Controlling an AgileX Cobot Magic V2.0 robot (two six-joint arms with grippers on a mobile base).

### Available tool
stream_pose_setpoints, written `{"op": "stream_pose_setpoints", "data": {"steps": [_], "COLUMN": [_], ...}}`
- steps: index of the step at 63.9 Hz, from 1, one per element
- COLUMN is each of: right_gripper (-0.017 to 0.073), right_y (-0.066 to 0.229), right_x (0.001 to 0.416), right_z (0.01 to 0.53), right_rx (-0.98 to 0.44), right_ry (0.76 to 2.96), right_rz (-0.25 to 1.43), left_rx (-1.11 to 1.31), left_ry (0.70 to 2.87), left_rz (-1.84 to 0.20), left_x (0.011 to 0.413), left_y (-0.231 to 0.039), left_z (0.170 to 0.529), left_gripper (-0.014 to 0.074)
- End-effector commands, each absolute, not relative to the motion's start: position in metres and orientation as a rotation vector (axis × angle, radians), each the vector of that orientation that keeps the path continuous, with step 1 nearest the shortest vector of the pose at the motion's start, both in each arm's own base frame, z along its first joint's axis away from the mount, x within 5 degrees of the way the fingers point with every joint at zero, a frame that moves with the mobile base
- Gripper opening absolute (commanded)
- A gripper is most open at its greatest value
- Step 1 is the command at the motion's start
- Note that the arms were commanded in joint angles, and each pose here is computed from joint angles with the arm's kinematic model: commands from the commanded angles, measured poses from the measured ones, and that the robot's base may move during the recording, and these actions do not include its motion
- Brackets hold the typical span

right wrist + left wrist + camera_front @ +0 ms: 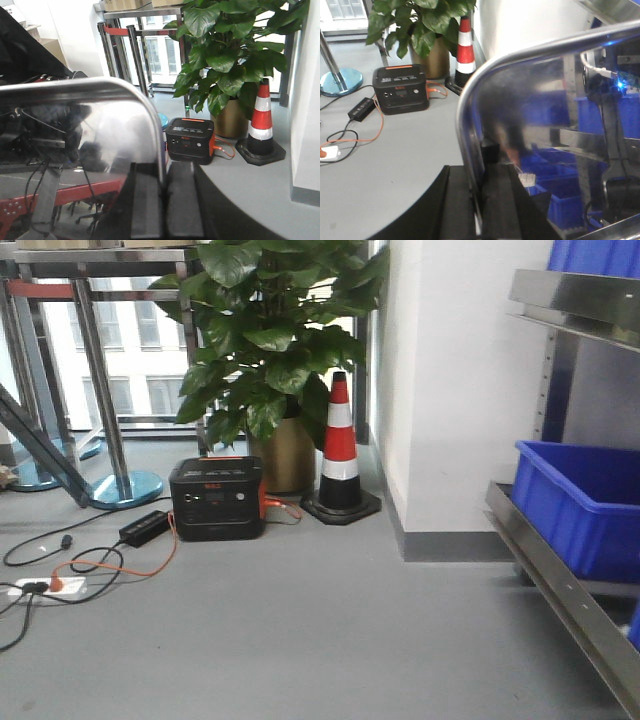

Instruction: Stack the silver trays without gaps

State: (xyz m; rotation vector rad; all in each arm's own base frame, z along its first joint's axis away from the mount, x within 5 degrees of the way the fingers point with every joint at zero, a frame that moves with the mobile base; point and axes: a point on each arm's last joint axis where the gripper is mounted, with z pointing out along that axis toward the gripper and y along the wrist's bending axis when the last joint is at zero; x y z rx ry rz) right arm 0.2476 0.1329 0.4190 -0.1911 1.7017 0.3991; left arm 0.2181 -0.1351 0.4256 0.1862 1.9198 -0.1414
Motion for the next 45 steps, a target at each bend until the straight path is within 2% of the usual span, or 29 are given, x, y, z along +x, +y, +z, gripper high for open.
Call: {"op": "stream_pose_setpoints", "data": {"steps": [1, 45], "right_gripper": [-0.0066, -0.0066], "right_y": [0.1599, 0.1599], "right_x": [0.2293, 0.2293], "right_z": [0.4486, 0.4486], "right_rx": [-0.408, -0.408], "right_ry": [1.374, 1.374], "right_rz": [0.711, 0.711], "left_rx": [0.256, 0.256], "left_ry": [1.850, 1.850], "left_rz": [-0.244, -0.244], "left_x": [0.2150, 0.2150], "left_y": [-0.1482, -0.1482], "left_z": [0.4327, 0.4327], "left_gripper": [-0.0016, -0.0016]}}
